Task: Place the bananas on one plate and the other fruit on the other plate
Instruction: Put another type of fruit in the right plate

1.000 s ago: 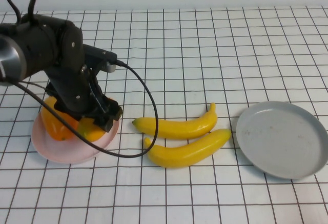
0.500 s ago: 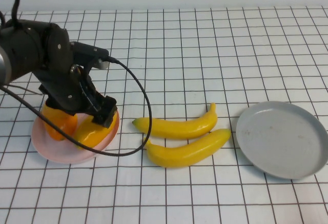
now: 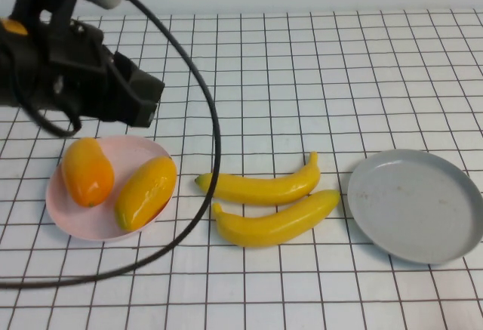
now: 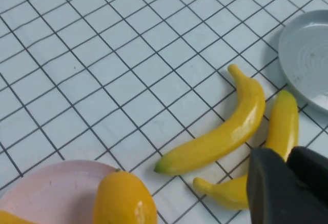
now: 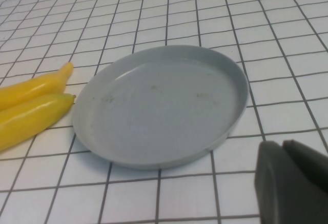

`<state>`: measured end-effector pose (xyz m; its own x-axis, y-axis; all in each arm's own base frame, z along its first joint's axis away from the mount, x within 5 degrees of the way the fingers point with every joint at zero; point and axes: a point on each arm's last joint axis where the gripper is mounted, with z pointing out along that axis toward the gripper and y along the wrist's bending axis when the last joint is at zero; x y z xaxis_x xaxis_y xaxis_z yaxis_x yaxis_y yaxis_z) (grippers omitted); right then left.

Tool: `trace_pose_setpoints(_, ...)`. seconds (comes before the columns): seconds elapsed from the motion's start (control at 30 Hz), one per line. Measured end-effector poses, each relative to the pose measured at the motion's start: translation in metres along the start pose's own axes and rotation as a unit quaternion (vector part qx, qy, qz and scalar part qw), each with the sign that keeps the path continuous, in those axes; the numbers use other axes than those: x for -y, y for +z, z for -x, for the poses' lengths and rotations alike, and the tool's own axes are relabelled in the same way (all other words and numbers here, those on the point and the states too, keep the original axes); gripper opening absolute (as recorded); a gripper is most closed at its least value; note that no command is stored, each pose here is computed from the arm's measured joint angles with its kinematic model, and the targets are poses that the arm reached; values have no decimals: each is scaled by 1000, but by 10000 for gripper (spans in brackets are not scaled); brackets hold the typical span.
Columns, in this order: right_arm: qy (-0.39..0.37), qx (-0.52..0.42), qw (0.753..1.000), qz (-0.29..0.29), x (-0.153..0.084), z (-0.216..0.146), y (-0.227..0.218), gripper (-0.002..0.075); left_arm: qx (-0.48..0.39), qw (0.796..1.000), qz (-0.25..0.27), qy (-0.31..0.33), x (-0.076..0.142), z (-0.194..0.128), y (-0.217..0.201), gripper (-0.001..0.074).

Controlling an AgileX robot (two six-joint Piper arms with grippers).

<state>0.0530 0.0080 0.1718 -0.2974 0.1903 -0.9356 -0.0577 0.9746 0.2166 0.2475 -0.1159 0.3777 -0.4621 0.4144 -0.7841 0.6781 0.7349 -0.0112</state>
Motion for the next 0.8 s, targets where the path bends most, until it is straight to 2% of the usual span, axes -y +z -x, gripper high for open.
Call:
trace_pose_setpoints(0.1, 0, 0, 1000, 0, 0, 0, 0, -15, 10, 1000, 3, -8, 11, -14, -20, 24)
trace_pose_setpoints(0.23, 0, 0, 1000, 0, 0, 0, 0, -15, 3, 996, 20, -85, 24, -41, -47, 6)
trace_pose_setpoints(0.3, 0, 0, 1000, 0, 0, 0, 0, -15, 7, 995, 28, -96, 31, -55, -60, 1)
trace_pose_setpoints(0.63, 0, 0, 1000, 0, 0, 0, 0, -15, 48, 993, 85, -72, 50, -126, -89, -1)
trace_pose_setpoints(0.8, 0, 0, 1000, 0, 0, 0, 0, -15, 128, 980, 141, -56, 51, -154, -95, -1)
